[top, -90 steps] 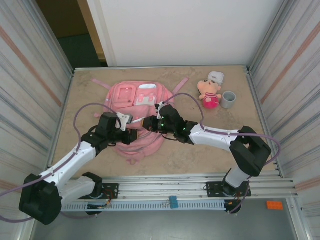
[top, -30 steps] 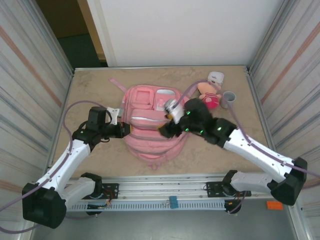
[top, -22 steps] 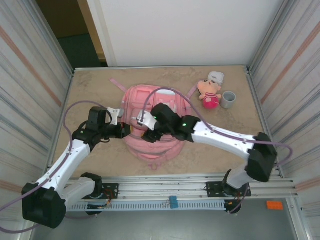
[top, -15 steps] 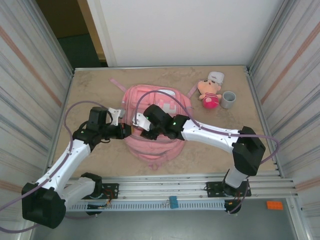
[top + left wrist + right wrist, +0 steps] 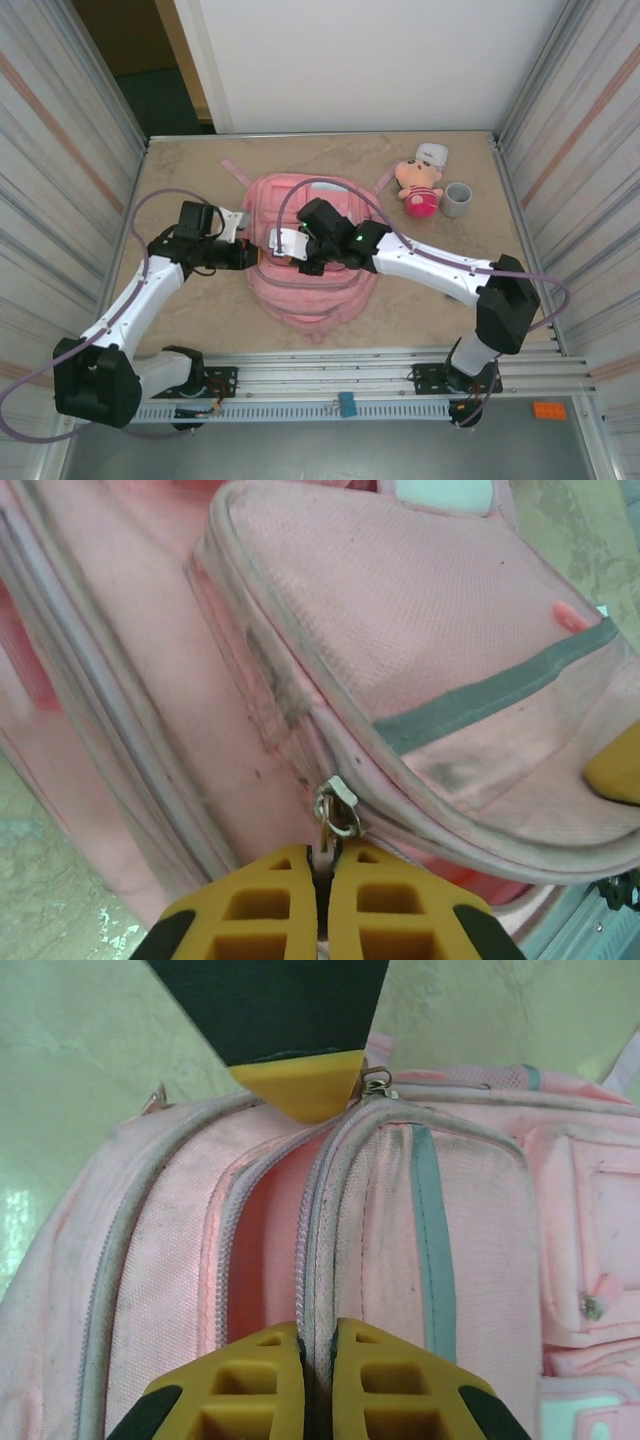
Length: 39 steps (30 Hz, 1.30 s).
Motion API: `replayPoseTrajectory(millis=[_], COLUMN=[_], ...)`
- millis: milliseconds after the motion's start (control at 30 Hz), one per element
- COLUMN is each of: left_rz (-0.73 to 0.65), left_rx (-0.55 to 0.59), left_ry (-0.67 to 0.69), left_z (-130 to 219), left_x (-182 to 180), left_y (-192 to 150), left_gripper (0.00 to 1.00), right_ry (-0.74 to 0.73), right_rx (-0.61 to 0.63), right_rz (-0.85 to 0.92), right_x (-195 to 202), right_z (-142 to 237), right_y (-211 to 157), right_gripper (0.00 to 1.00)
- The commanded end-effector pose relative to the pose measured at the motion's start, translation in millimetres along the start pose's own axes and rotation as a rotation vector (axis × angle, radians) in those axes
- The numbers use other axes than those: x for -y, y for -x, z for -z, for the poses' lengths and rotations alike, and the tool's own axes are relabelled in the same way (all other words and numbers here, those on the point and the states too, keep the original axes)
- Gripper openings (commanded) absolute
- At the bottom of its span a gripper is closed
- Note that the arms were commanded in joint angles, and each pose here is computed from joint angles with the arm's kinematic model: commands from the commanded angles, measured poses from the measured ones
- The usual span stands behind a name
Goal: Pack books, pencil case, and school supplies into a backpack
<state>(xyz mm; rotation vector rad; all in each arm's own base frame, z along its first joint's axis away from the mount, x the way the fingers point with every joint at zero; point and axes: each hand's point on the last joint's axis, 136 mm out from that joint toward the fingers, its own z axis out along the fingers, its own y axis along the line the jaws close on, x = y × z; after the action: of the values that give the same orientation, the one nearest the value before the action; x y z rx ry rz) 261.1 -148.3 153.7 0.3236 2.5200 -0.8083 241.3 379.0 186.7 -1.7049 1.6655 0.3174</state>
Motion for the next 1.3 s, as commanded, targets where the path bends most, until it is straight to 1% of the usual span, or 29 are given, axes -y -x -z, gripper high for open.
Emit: replayPoseTrajectory(millis=[0,167,267,333,467,567,667,700,767,867,933,967,1033,1100,1167,1200,1267], left_rz=[-0.042,-0.073,-0.068,-0.07,-0.066,-0.056,-0.051,-0.052,-0.072,-0.077,-0.078,-0.08,-0.102,-0.101,-0.066,-0.037,0.013], left_rx=[0.034,0.071,0.082,0.114,0.199,0.248,0.262,0.256,0.248,0.239,0.232,0.224,0.196,0.168,0.14,0.123,0.085], left_ry=[0.145,0.144,0.116,0.091,0.03,0.02,0.014,0.009,-0.034,-0.095,-0.119,-0.126,-0.143,-0.129,-0.138,-0.164,-0.21], left_z=[12,10,11,18,40,50,54,54,55,56,52,47,33,17,2,-6,-19], left_x=[-28,-30,-23,-14,8,15,17,18,27,40,48,51,60,61,59,59,61], left_y=[13,32,41,47,54,54,53,53,54,56,55,54,47,40,35,32,25], left_gripper=[0.04,0.12,0.24,0.37,0.53,0.59,0.63,0.63,0.63,0.64,0.65,0.66,0.66,0.66,0.66,0.66,0.66], right_ry=[0.085,0.123,0.113,0.11,0.126,0.143,0.157,0.157,0.144,0.113,0.122,0.119,0.056,-0.048,-0.186,-0.255,-0.36], right_rx=[0.026,0.079,0.108,0.12,0.098,0.092,0.097,0.103,0.103,0.102,0.162,0.193,0.244,0.241,0.192,0.171,0.144], right_rz=[0.072,0.105,0.07,0.052,0.03,0.028,0.024,0.017,-0.028,-0.178,-0.314,-0.389,-0.561,-0.741,-0.971,-1.09,-1.269], right_x=[-10,-15,-12,-11,-15,-15,-12,-11,-6,9,17,21,35,51,67,71,70], right_z=[38,51,48,43,29,21,15,15,16,29,48,53,64,70,75,78,83], right_y=[4,9,13,11,2,2,7,11,15,14,14,12,0,-25,-65,-89,-128], right_gripper=[0.0,0.0,0.0,0.0,0.0,0.0,0.0,0.03,0.13,0.31,0.43,0.46,0.49,0.51,0.5,0.49,0.5])
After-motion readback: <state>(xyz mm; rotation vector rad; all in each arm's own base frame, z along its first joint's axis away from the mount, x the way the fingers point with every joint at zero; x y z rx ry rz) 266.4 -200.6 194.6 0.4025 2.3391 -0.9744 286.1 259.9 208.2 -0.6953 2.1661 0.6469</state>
